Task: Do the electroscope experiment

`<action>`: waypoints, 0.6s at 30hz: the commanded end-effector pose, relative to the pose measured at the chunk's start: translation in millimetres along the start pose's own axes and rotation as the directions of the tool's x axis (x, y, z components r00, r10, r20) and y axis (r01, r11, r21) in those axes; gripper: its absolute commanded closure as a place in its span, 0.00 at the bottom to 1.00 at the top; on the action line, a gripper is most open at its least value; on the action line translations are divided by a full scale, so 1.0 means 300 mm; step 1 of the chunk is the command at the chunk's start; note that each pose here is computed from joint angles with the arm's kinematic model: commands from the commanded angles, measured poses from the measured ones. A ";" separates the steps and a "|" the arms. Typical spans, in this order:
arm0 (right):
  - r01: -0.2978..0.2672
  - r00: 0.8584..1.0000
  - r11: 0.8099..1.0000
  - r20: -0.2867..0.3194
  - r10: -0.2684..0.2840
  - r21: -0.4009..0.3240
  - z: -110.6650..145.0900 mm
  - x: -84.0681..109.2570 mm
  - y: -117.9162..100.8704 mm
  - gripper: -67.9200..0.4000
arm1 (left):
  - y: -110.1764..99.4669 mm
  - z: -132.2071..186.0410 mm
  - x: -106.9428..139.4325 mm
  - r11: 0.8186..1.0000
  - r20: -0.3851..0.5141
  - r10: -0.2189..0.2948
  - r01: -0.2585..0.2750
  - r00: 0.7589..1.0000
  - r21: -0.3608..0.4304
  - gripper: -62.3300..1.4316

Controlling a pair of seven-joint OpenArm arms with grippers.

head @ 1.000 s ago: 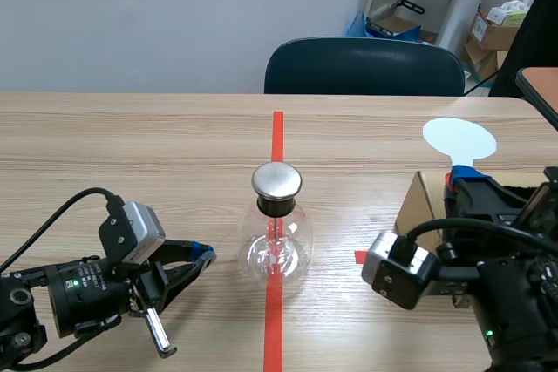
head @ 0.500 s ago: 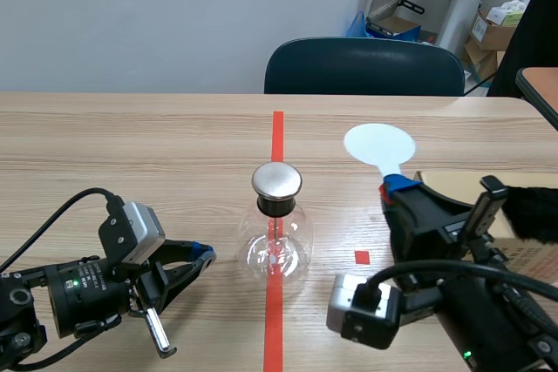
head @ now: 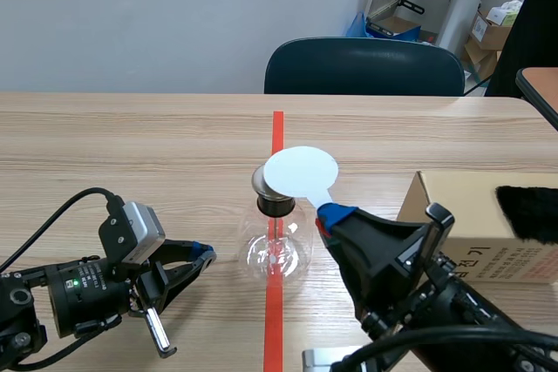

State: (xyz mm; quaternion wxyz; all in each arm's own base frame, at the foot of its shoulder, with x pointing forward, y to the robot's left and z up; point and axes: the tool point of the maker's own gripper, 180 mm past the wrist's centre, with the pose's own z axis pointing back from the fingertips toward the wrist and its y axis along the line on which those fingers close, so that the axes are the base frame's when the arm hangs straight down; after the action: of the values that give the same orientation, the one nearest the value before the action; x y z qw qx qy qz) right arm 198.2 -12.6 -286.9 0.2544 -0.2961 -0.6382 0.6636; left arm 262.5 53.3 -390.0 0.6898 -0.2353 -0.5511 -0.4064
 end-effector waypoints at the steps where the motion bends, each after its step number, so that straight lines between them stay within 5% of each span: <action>1: -0.022 1.000 0.999 0.015 0.022 -0.030 -0.009 -0.003 -0.031 0.99 | -0.005 -0.017 0.043 1.000 0.044 0.003 -0.003 0.999 -0.005 0.93; 8: -0.022 0.997 0.999 0.069 0.024 -0.030 -0.008 0.029 -0.030 0.99 | -0.005 -0.017 0.043 1.000 0.044 0.003 -0.003 0.999 -0.005 0.93; 18: -0.022 0.997 0.999 0.072 0.024 -0.030 -0.007 0.031 -0.030 0.99 | -0.005 -0.017 0.043 1.000 0.044 0.003 -0.003 0.999 -0.005 0.93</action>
State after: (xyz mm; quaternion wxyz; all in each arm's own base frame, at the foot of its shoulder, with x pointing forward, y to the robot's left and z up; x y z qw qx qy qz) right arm 188.4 -3.1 -287.8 0.2296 -0.2707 -0.6474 0.6745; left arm 262.5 53.2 -390.0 0.6897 -0.2354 -0.5512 -0.4063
